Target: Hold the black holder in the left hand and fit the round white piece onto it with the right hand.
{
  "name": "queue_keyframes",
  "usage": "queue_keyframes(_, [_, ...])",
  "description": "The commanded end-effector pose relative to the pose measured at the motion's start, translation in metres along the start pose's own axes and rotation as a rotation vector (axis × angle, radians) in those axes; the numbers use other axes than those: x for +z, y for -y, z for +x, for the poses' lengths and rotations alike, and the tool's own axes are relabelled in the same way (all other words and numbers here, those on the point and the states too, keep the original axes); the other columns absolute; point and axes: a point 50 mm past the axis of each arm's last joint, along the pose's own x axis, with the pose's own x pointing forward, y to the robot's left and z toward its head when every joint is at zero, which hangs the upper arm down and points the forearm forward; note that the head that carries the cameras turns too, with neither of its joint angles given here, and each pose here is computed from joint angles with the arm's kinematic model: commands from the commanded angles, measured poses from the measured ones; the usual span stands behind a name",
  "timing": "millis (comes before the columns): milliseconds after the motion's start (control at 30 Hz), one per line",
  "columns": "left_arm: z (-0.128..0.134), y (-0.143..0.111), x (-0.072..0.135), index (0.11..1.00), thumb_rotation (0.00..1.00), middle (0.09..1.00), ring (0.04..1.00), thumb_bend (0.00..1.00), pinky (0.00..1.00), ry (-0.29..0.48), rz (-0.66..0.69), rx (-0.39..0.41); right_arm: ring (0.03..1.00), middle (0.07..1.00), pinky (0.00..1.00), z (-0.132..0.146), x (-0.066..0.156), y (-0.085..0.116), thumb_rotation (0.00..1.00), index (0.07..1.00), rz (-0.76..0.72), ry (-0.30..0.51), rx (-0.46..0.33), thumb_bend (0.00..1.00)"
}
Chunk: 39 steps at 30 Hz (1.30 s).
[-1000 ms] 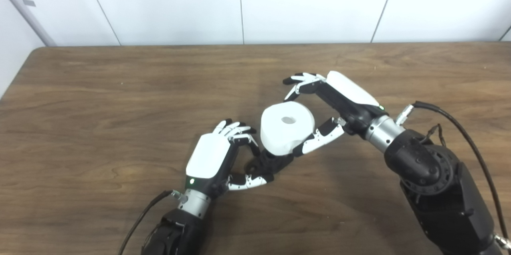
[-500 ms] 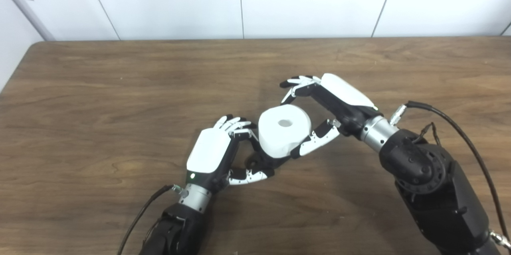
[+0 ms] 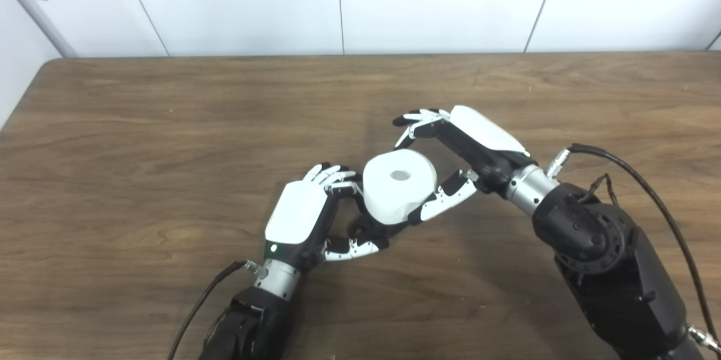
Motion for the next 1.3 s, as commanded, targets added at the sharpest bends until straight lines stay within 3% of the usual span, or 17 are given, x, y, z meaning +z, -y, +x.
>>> queue_keyframes(0, [-0.013,0.027,0.001,0.485,0.06,0.784,0.863,0.52,0.93,-0.036,-0.034,-0.075,0.948,0.879,1.0,0.004,0.011,0.012,0.14,0.484,-0.027,0.062,-0.053,0.53])
queue_keyframes(1267, [-0.014,0.029,0.002,0.484,0.06,0.781,0.861,0.52,0.93,-0.038,-0.035,-0.065,0.954,0.883,1.0,0.001,0.008,-0.003,0.14,0.485,-0.02,0.05,-0.004,0.52])
